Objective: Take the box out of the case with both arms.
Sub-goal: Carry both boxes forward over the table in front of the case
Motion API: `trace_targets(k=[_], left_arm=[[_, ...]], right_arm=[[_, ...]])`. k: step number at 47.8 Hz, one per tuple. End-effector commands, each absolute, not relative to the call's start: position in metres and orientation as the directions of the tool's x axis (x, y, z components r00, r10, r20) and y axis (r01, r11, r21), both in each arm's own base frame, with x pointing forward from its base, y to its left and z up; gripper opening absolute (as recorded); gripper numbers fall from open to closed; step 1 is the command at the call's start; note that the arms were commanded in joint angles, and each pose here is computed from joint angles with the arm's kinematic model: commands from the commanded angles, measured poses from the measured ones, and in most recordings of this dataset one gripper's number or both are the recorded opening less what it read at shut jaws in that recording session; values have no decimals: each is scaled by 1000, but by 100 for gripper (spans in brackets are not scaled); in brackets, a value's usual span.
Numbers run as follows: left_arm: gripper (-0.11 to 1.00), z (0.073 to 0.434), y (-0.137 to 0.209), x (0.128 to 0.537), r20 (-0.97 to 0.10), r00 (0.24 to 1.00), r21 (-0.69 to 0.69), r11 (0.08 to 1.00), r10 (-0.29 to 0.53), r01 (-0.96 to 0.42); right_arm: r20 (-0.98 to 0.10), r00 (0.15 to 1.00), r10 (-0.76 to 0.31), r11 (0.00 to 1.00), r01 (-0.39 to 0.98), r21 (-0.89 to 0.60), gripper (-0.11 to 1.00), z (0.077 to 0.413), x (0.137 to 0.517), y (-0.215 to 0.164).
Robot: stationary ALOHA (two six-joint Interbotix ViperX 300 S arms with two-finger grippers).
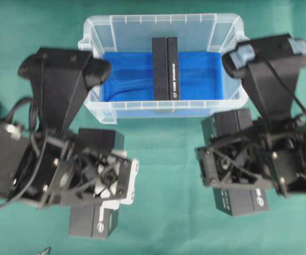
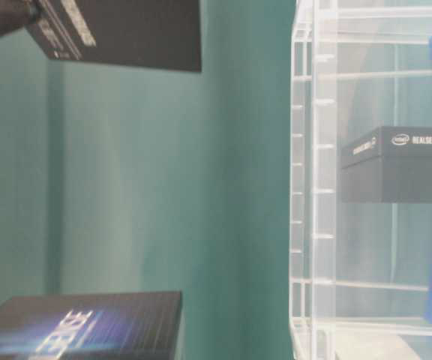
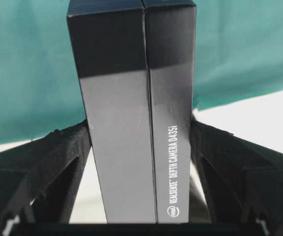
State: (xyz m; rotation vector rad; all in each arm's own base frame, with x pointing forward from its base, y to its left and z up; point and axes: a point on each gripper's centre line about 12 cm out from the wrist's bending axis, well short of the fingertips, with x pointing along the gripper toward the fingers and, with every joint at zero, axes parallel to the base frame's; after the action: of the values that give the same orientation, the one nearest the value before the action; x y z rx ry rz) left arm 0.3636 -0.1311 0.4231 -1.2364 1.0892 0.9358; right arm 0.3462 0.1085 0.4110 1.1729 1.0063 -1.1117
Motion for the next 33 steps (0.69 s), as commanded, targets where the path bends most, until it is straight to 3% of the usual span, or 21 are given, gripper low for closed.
trace_targets(k=[1,33], left_arm=[[64,432,-136,358,-963,268,-271,117,-38,-956],[64,430,-141,356,-964,263,-265,116,-38,-957]], right_arm=[[-971,213,-106,42,977,210,65,425,340,113],[-971,215,-103,37,977,212,65,425,338,118]])
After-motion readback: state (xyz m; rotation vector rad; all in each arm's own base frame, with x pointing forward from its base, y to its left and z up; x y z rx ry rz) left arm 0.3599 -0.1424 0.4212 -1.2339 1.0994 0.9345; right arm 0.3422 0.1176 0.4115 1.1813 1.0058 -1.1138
